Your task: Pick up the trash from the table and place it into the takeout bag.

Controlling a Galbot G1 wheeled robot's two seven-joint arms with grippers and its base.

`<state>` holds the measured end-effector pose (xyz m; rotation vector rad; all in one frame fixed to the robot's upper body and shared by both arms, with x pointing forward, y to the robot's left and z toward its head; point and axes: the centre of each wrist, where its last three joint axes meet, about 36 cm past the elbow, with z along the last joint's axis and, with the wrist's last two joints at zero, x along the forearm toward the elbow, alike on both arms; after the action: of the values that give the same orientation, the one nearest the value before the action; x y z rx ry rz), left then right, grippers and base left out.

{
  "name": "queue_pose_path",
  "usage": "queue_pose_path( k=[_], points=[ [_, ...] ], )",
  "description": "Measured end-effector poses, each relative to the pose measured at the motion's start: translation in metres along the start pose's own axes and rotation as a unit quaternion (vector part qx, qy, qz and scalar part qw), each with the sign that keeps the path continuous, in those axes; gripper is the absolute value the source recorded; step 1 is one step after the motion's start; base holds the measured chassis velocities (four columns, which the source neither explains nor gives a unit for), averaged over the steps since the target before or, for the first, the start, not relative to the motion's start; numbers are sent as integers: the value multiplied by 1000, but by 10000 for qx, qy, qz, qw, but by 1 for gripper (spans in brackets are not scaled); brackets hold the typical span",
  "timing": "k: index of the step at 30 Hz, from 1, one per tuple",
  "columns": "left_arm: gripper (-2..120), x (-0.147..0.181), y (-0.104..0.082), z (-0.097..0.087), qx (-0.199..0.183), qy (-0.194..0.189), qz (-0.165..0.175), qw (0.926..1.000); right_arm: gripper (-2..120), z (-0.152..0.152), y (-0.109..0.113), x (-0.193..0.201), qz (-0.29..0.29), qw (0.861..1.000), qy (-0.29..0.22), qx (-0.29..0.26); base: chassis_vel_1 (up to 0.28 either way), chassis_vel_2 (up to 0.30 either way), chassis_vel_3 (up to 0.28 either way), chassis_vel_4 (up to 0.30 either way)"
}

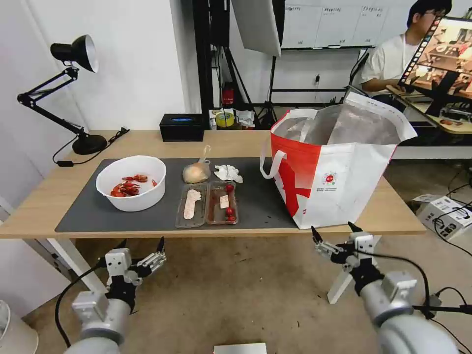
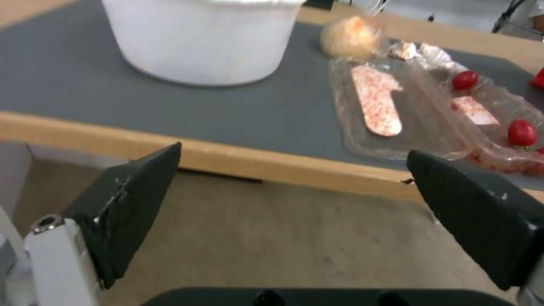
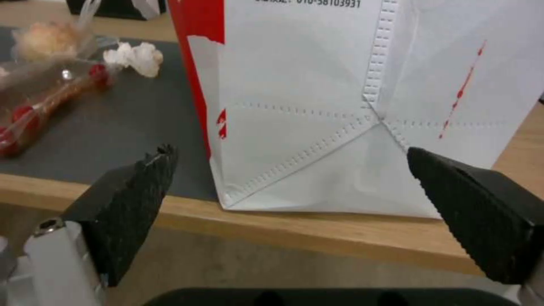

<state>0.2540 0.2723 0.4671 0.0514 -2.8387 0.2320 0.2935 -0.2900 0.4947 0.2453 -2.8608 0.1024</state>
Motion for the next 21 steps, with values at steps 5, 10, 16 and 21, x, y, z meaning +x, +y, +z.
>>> queue_pose_path(
  k=[5,10,16,21],
  points=[
    [100,-3,9,-14,232,362,43,9991,100,-24,-16,-7,-199,9993,313,80,0,0,0,0],
    [100,-5,17,-27,416,681,135,9967,100,-22,-12,-13,-369,9984,432,-37,0,0,0,0],
    [100,-3,20,-31,596,729,162,9954,100,-20,-10,-12,-384,9982,443,-97,0,0,0,0],
    [100,-3,19,-31,623,698,180,9955,100,-18,-7,-12,-385,9982,442,-130,0,0,0,0]
  ],
)
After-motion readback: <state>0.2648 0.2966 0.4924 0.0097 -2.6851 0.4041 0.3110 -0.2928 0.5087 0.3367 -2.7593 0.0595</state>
